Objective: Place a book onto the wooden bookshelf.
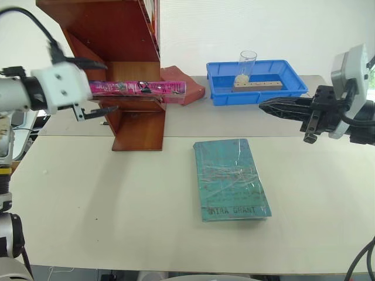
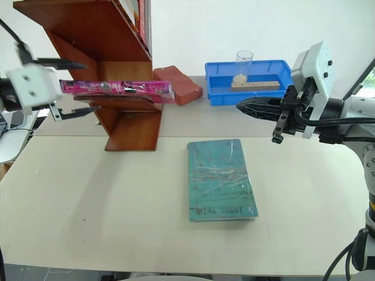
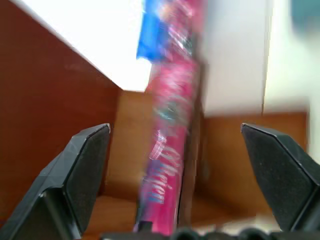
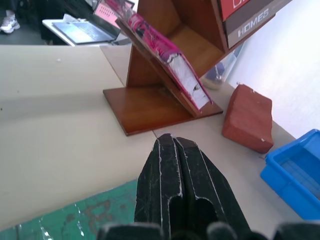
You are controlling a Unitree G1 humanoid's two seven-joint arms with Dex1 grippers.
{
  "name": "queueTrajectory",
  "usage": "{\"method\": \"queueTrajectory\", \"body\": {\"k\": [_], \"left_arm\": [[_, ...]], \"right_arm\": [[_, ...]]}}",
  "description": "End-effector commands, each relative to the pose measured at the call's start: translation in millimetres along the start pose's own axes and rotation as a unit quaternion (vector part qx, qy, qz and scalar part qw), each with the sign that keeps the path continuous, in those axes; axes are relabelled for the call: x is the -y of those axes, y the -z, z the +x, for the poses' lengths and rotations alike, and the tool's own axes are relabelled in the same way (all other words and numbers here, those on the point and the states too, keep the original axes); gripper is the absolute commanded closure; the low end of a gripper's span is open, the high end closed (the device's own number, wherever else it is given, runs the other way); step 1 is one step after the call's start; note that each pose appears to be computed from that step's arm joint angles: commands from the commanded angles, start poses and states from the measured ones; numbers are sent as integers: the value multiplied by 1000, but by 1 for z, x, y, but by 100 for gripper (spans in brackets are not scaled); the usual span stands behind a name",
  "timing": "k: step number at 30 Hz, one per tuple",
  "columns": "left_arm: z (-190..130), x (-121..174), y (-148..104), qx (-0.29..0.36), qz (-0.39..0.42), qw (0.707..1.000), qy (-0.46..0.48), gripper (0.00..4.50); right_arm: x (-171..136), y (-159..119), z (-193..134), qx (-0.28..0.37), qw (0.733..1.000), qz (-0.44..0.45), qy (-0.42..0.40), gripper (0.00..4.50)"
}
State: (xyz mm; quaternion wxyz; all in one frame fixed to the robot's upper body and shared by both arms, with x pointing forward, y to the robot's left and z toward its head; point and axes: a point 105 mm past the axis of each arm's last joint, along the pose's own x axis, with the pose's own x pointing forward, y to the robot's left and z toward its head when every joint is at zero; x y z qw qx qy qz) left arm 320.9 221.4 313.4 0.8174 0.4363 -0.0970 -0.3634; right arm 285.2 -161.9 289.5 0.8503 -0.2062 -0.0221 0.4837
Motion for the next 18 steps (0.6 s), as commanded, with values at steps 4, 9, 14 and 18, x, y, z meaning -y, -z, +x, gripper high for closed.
{"method": "queueTrajectory", "body": {"k": [4, 9, 14, 18], "left_arm": [[-27, 18, -1, -22, -131, 991, -14, 4], [-39, 36, 20, -53, -179, 982, -26, 4], [-44, 54, 31, -69, -207, 976, -15, 4], [-45, 63, 31, -59, -232, 971, -3, 4]], "right_arm": [[7, -11, 0, 5, 998, -55, -27, 450], [13, 0, -4, -22, 997, -68, -33, 450], [14, 6, -4, -31, 996, -75, -39, 450], [16, 7, -4, -32, 996, -78, -41, 450]]}}
